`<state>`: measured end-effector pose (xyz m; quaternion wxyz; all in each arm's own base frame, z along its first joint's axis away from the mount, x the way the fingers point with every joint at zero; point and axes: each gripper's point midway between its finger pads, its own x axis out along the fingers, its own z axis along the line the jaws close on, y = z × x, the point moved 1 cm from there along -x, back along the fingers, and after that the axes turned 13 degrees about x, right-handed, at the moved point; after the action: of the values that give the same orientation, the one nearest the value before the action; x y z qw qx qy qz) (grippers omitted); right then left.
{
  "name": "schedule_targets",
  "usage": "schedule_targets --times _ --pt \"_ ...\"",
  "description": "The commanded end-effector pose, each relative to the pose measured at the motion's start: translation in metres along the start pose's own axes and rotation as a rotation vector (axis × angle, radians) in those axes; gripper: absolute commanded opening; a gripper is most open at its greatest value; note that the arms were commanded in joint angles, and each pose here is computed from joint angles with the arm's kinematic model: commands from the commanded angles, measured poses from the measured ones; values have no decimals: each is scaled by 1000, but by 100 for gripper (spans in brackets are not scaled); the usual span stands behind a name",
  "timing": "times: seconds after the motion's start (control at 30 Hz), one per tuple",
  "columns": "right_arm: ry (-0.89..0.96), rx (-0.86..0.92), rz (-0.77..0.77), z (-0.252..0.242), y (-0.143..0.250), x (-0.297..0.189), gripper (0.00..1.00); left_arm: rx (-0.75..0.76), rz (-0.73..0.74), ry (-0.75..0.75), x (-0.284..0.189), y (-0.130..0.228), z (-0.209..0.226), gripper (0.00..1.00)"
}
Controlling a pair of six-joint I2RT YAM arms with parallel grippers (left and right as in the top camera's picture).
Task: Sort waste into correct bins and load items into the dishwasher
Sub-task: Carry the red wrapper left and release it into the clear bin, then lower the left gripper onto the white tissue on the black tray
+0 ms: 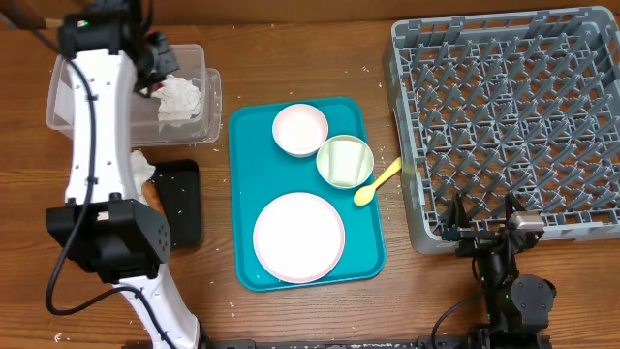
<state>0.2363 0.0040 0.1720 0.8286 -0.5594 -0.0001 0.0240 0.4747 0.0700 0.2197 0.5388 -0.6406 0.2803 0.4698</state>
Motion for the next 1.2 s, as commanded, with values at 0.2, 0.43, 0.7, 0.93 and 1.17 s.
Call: schedule_targets --times 0.2,0.43,0.7,0.93,1.17 --pt "-4 -4 -6 0 1 0 100 -103 73 -27 20 21 9 66" --pt "-4 -4 -6 0 1 0 100 -113 31 27 -49 33 10 43" --pt "-4 -4 -5 0 1 0 100 -248 21 -250 -124 78 68 52" --pt "-4 -4 -6 0 1 0 100 -385 101 -377 -120 102 108 73" --pt "-4 -4 -6 0 1 0 100 -444 256 -393 -61 138 127 77"
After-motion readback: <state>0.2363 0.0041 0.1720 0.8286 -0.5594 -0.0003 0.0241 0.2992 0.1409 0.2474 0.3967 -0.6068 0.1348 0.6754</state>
